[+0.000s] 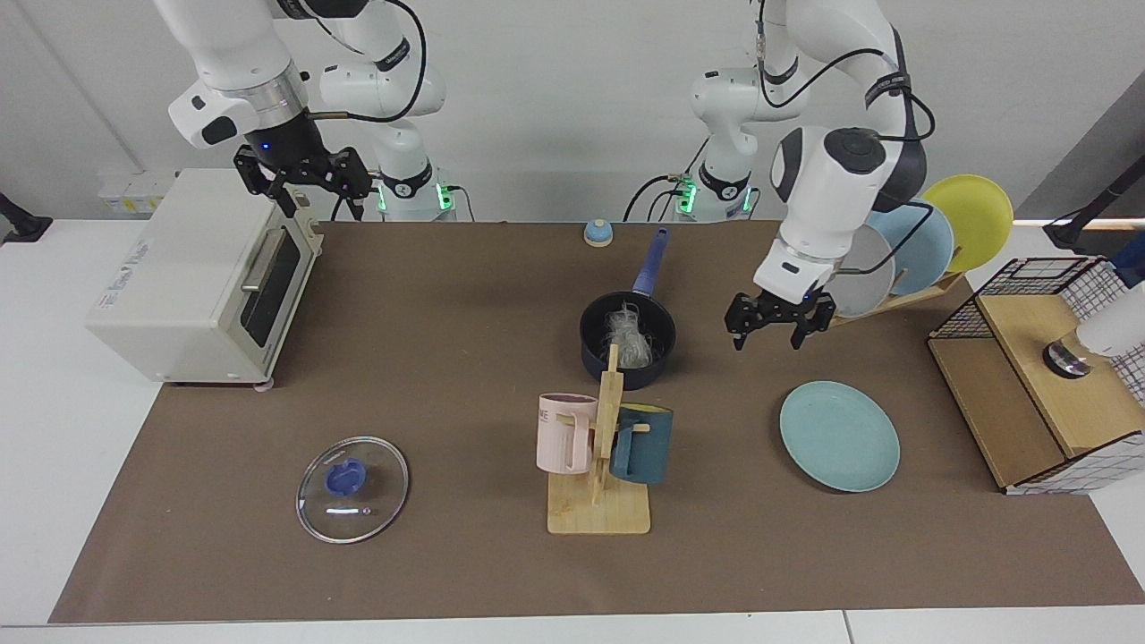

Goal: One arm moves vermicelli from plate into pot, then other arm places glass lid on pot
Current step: 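Release the vermicelli into the pot and withdraw the left gripper, then reach the right gripper to the glass lid and grasp its knob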

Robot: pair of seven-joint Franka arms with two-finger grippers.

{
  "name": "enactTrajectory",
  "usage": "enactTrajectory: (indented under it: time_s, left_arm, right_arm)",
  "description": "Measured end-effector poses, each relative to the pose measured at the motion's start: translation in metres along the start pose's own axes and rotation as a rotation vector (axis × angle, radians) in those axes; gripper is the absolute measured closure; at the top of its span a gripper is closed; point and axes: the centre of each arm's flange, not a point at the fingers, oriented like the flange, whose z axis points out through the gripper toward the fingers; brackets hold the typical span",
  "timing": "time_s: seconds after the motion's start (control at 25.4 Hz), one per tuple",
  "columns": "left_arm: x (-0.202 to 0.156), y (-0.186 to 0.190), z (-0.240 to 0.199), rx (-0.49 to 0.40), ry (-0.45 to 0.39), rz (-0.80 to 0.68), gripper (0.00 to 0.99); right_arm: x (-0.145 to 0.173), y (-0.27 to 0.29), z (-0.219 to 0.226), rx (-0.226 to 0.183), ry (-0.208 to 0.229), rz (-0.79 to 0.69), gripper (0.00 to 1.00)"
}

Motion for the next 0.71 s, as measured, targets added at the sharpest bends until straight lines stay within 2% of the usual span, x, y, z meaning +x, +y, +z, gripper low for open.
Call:
enactTrajectory:
  time_s: [0.24, 0.35, 0.55, 0.71]
  left_arm:
    - [0.012, -0.060, -0.011, 0.015, 0.029, 0.128, 0.000]
    - [0.019, -0.073, -0.025, 0.025, 0.044, 0.167, 0.000]
    - [0.024, -0.079, -0.050, 0.047, 0.001, 0.175, 0.000]
    - [0.024, -0.091, -0.079, 0.052, -0.057, 0.142, 0.000]
  right_arm:
    - [0.001, 0.005, 0.000, 0.000, -0.001, 0.009, 0.00]
    - [0.001, 0.008, 0.000, -0.002, -0.001, 0.014, 0.00]
    - [0.007, 0.013, -0.004, -0.015, 0.011, 0.019, 0.00]
    - [0.034, 0.007, -0.004, -0.012, 0.027, 0.013, 0.00]
